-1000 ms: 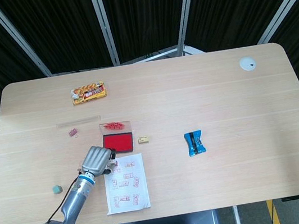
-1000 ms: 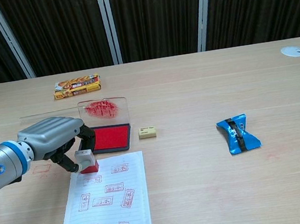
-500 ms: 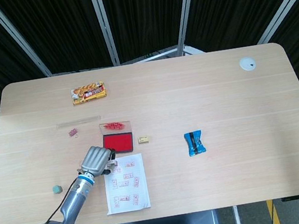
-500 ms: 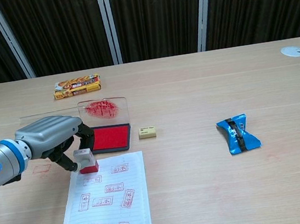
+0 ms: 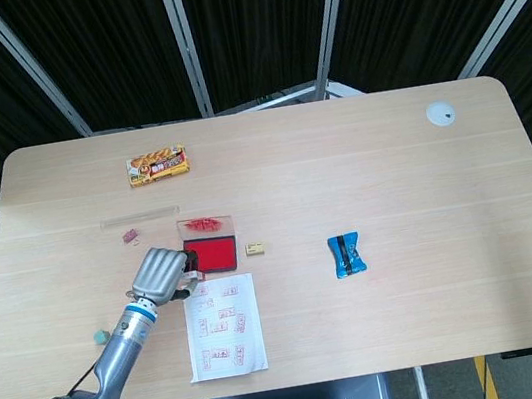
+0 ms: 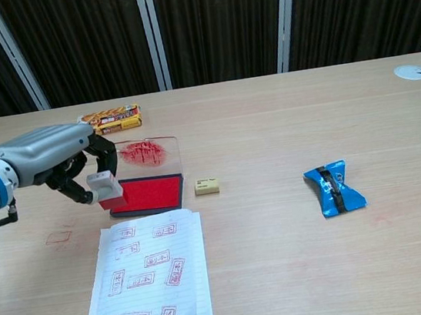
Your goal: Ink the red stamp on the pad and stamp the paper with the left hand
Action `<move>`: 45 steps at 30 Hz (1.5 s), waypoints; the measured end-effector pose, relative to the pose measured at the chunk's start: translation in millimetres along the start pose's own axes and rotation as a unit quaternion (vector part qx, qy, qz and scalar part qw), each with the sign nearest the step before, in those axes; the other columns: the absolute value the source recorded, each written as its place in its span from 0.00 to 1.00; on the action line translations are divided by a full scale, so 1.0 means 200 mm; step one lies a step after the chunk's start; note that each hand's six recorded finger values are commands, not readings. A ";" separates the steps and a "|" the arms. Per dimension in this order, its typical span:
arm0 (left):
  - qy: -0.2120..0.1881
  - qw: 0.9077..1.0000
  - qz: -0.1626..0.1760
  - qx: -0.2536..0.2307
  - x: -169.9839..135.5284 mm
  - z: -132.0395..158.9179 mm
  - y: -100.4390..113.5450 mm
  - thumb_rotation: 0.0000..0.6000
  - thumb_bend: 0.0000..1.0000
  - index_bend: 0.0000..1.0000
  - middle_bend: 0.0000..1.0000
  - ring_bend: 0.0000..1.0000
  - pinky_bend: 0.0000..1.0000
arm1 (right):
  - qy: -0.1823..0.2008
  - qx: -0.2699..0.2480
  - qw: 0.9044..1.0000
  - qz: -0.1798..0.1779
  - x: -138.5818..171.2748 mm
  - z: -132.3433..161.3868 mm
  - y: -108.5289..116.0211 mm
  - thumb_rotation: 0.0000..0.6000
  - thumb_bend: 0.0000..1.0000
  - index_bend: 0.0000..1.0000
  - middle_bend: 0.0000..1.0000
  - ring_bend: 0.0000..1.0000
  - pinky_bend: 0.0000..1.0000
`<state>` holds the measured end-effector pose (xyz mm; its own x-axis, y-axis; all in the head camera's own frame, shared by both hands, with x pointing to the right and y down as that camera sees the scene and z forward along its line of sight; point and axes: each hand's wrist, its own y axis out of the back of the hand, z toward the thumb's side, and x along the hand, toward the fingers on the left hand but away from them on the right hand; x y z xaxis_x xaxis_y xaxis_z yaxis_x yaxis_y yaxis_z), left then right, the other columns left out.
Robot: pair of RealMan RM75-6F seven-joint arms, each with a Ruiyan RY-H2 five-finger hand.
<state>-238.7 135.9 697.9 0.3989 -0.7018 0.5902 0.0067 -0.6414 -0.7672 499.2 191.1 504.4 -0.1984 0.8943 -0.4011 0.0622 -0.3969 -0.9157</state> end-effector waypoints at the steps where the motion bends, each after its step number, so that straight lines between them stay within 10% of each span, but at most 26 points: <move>1: 0.005 1.000 0.003 -0.001 0.00 -0.02 0.02 1.00 0.49 0.67 0.53 0.79 0.88 | 0.000 0.000 1.000 0.000 0.00 0.00 0.00 1.00 0.00 0.00 0.00 0.00 0.00; 18: 0.101 0.994 -0.033 -0.003 0.05 -0.43 -0.09 1.00 0.49 0.65 0.51 0.78 0.88 | 0.002 0.004 1.000 0.003 0.01 0.01 -0.01 1.00 0.00 0.00 0.00 0.00 0.00; 45: 0.089 0.995 -0.045 0.003 0.05 -0.40 -0.18 1.00 0.37 0.53 0.35 0.77 0.86 | 0.000 0.004 1.000 0.005 0.00 0.01 -0.02 1.00 0.00 0.00 0.00 0.00 0.00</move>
<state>-307.8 127.2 750.6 0.2283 -0.6862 0.6907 0.0413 -0.7019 -0.7110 497.2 192.7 507.7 -0.1981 0.8902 -0.4102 0.0557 -0.4076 -0.9115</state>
